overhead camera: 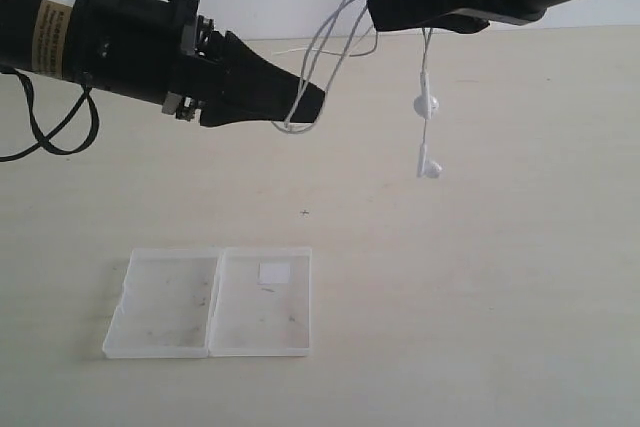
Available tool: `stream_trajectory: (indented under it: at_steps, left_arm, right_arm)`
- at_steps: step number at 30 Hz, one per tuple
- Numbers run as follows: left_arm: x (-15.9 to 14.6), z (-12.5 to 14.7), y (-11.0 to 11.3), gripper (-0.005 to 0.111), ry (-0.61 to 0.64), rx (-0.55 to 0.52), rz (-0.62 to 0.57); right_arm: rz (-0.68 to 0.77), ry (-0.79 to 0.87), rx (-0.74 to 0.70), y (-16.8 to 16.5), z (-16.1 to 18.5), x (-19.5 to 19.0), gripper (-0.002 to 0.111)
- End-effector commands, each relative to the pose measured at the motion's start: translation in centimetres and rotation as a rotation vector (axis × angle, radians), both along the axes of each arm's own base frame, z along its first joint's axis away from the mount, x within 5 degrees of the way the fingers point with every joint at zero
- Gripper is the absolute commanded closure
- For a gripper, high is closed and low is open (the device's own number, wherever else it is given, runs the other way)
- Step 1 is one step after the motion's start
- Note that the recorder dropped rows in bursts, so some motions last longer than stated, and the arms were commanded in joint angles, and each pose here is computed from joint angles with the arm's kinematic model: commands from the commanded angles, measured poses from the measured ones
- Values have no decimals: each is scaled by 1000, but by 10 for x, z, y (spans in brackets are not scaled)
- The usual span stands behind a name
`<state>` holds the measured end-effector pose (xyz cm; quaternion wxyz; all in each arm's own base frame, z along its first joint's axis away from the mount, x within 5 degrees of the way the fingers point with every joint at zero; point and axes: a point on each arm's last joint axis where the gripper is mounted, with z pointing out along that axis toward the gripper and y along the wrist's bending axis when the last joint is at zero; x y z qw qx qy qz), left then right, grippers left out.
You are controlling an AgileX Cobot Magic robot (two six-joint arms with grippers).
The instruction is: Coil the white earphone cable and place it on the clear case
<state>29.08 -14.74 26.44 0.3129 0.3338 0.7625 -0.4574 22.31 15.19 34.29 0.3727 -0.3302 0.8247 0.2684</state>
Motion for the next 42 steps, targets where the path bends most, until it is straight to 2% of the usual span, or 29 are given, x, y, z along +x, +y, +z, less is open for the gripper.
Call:
stream_trajectory:
  at_steps: [1,6,21,28,33,39,42]
  left_arm:
    - [-2,4,1,35,-8,-11,-6]
    - [2,3,2,35,-16,6,35]
    - [10,14,1,35,15,-132,147]
    - [10,13,1,35,14,-128,147]
    - [9,12,1,35,-13,-64,112]
    - [21,21,6,35,-40,-30,231]
    - [22,26,6,35,-56,-35,239]
  right_arm:
    - [-11,-22,19,0,5,0,108]
    - [6,-7,9,0,4,-2,108]
    - [53,29,-36,-1,0,-7,108]
    - [69,31,-76,-2,-3,-8,108]
    - [70,29,-81,-3,-3,-8,108]
    - [76,36,-88,-3,-3,-9,108]
    - [79,39,-89,-3,-4,-9,108]
